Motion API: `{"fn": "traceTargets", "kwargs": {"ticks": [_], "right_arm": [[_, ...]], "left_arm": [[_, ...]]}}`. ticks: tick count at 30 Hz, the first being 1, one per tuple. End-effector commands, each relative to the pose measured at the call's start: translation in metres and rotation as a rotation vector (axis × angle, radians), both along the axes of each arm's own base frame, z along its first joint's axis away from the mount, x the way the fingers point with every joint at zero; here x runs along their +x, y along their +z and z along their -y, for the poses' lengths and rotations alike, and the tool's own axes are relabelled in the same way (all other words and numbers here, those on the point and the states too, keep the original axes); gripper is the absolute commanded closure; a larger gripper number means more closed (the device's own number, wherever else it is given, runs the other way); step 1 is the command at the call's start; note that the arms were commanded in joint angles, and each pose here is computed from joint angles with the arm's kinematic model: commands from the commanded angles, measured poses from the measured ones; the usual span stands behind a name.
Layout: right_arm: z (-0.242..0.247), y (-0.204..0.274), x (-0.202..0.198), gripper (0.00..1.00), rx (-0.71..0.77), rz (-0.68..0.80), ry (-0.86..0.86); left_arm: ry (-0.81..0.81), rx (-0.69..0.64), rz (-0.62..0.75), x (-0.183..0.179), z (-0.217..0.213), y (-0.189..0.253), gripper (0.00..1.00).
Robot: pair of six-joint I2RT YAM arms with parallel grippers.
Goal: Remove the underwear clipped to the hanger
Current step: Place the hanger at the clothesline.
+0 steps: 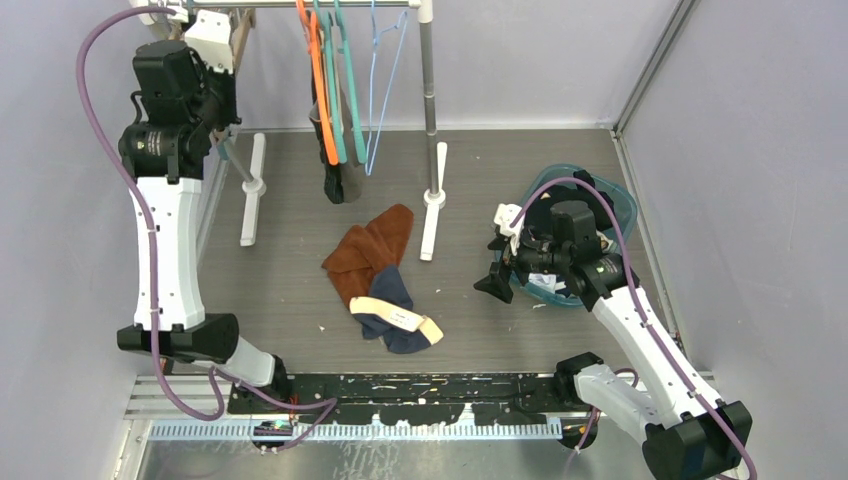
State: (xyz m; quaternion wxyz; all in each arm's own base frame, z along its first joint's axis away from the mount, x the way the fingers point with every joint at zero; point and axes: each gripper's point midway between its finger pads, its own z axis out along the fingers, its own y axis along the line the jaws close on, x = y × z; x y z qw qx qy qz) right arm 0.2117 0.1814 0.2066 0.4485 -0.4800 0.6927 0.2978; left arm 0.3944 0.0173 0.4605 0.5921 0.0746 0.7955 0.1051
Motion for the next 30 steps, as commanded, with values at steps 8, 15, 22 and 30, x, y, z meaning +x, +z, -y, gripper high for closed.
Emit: {"fn": "traceTargets", "kwargs": {"ticks": [8,15,22,30], "right_arm": [[-0.003,0.009,0.002,0.00,0.026,0.042,0.016],[-0.003,0.007,0.003,0.00,0.018,0.038,0.015],[-0.002,0.004,0.003,0.00,0.012,0.034,0.016],[-0.002,0.003,0.003,0.00,0.007,0.030,0.017]], "left_arm": [[-0.065,-0.128,0.194,0.033,0.016,0.052,0.97],[-0.065,-0.137,0.239,0.043,0.016,0.061,0.96],[-0.080,-0.144,0.250,0.039,0.019,0.062,0.97],[-0.209,-0.142,0.272,0.047,0.033,0.067,0.98]]}}
